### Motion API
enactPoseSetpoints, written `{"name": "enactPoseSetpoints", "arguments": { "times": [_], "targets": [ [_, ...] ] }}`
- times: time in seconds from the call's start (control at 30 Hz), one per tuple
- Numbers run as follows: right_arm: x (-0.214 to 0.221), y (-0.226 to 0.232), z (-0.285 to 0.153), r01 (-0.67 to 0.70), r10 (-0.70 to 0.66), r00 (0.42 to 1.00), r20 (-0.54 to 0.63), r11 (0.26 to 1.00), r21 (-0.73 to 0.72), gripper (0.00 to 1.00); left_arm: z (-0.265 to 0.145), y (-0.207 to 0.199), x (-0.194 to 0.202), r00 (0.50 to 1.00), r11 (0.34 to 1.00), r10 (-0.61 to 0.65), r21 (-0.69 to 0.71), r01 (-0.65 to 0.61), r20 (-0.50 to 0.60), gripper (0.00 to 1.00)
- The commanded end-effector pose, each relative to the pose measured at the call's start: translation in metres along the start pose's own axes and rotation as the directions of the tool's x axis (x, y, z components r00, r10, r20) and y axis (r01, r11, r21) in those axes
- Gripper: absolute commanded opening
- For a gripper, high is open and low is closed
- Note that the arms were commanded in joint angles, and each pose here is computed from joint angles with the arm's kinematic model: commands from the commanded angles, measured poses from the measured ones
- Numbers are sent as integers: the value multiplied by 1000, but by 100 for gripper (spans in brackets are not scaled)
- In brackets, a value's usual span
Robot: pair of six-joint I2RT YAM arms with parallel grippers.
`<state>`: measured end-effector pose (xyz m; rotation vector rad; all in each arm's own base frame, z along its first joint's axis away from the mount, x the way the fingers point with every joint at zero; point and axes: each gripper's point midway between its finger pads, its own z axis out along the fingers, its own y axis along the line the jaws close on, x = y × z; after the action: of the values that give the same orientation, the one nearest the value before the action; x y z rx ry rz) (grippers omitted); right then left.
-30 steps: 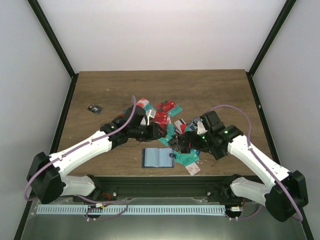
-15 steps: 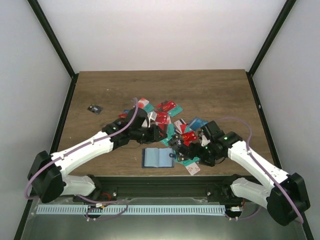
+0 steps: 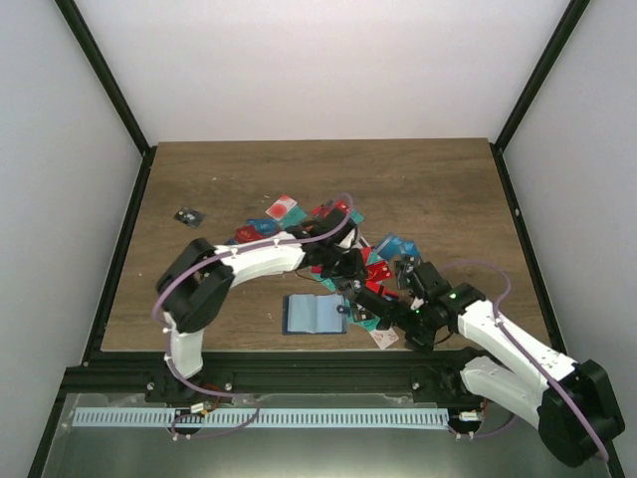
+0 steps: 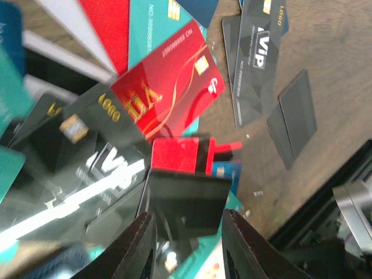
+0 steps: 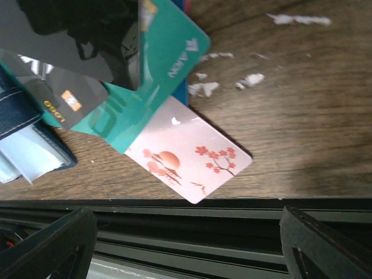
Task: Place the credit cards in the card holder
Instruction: Pick up the credit card from the center of the board.
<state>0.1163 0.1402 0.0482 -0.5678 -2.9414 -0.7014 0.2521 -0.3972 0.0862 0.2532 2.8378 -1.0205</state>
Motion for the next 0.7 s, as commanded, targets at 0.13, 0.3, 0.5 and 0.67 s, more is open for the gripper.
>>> {"name": "enactPoseSetpoints", "arguments": {
  "times": [0.13, 0.3, 0.5, 0.67],
  "targets": [
    [11, -14, 11, -130, 130, 991, -29, 992, -6, 88, 53, 9, 1, 985, 991, 103, -73, -114, -135, 34],
    [19, -14, 23, -168, 164, 982, -88, 985, -42, 88, 74, 18, 28, 971, 985, 115, -105, -140, -208, 35],
    [19, -16, 32, -197, 191, 977, -95, 978, -61, 87, 88, 26, 64, 958, 977, 123, -138, -163, -258, 35],
    [23, -21, 46, -224, 212, 969, -124, 970, -93, 80, 89, 25, 83, 959, 978, 114, -138, -153, -258, 34]
  ]
}}
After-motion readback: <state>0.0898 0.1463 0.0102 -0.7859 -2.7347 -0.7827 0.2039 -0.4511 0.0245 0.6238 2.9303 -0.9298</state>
